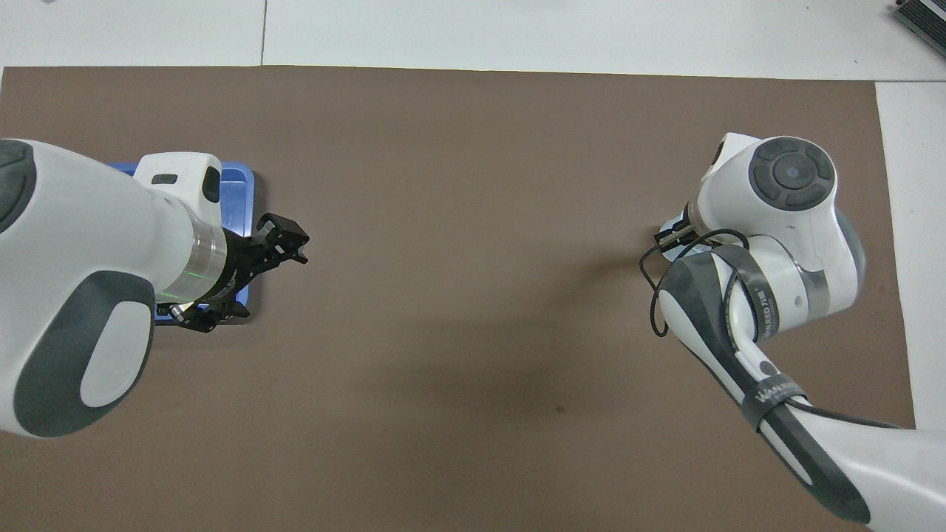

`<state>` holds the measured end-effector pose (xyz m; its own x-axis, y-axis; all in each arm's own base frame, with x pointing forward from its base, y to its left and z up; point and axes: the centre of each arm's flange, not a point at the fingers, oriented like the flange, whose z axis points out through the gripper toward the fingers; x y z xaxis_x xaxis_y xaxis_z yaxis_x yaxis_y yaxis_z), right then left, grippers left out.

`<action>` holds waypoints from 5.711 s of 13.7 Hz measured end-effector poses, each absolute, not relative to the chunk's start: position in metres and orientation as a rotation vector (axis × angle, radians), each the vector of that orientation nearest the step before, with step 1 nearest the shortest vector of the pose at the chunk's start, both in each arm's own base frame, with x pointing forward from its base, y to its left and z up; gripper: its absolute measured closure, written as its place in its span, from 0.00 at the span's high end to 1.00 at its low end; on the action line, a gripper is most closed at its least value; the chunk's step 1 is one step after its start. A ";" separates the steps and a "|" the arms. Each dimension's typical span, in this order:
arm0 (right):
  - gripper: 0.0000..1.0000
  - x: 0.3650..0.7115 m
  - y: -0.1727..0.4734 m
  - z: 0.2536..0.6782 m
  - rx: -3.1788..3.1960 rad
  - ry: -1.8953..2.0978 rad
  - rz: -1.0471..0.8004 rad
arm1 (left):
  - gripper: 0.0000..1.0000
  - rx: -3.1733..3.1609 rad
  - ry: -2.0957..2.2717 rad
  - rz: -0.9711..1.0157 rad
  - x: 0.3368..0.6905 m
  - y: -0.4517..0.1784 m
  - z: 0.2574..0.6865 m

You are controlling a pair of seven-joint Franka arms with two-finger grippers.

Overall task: Right arm passes pens to left for tray arrangement
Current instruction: 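Reach the right gripper into the cup and grasp the green pen, then lift the green pen with the right gripper while the left gripper approaches, then grasp the green pen with the left gripper and open the right gripper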

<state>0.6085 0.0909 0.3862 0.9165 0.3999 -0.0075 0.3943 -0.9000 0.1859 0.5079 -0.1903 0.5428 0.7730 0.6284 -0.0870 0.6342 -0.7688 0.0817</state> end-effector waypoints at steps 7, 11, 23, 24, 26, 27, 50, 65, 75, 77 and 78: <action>0.41 0.609 0.088 0.386 2.894 0.599 0.045 | 1.00 2.825 1.035 -0.030 0.514 -0.186 0.545; 0.27 0.609 0.088 0.386 2.894 0.597 0.045 | 1.00 2.825 1.036 -0.030 0.514 -0.186 0.545; 0.19 0.609 0.079 0.474 2.869 0.516 0.009 | 1.00 2.750 1.158 -0.026 0.515 -0.189 0.547; 0.19 0.604 0.078 0.488 2.891 0.496 0.014 | 1.00 2.731 1.193 -0.032 0.514 -0.194 0.547; 0.19 0.598 0.070 0.517 2.966 0.430 0.029 | 1.00 2.714 1.231 -0.046 0.506 -0.213 0.548; 0.19 0.597 0.064 0.530 3.014 0.390 0.040 | 1.00 2.709 1.244 -0.053 0.501 -0.226 0.548; 0.18 0.606 0.225 0.535 3.515 -1.187 -0.042 | 1.00 1.474 1.987 -0.320 0.469 -0.381 0.504; 0.18 0.600 0.245 0.533 3.497 -1.269 -0.049 | 0.88 1.366 1.939 -0.305 0.522 -0.411 0.476; 0.18 0.600 0.245 0.533 3.498 -1.269 -0.048 | 0.63 1.467 1.967 -0.281 0.537 -0.395 0.476; 0.18 0.600 0.245 0.533 3.498 -1.269 -0.048 | 0.62 1.468 1.974 -0.283 0.540 -0.391 0.478; 0.18 0.600 0.245 0.533 3.498 -1.269 -0.048 | 0.56 1.472 1.978 -0.285 0.541 -0.390 0.479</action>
